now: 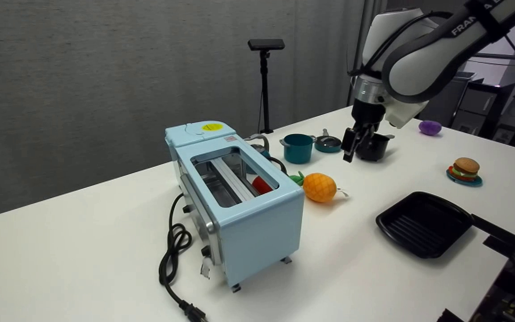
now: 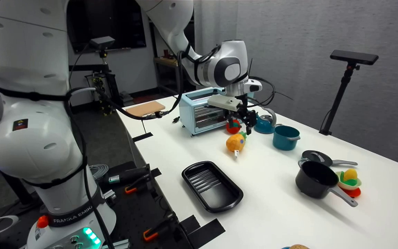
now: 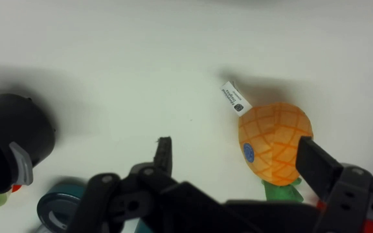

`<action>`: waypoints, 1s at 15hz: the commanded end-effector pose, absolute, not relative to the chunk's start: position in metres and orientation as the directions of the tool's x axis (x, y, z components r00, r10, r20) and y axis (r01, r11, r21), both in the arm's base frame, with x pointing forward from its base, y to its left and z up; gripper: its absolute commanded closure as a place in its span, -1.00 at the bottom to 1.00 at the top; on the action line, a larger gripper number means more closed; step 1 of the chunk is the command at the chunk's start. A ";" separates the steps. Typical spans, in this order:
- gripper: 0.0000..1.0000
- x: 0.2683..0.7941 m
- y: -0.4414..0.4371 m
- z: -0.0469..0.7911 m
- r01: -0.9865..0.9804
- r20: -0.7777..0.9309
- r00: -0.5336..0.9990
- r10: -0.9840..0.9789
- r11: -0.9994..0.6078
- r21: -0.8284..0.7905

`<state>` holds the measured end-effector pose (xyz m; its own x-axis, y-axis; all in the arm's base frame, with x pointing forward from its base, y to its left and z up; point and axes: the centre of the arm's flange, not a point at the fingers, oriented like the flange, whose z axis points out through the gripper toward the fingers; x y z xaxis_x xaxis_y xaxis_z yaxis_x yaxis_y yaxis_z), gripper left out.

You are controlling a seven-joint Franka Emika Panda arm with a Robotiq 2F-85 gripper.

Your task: Move the pineapple plushie to the right

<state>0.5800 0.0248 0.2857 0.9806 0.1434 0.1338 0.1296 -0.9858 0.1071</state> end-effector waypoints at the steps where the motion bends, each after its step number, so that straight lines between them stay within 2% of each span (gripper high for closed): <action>1: -1.00 0.600 0.037 0.266 0.153 0.203 0.963 0.177 -0.980 0.131; 10: -1.00 0.644 0.120 0.203 0.225 0.209 0.947 0.243 -0.968 0.107; 15: -1.00 0.648 0.152 0.170 0.226 0.169 0.954 0.247 -0.965 0.133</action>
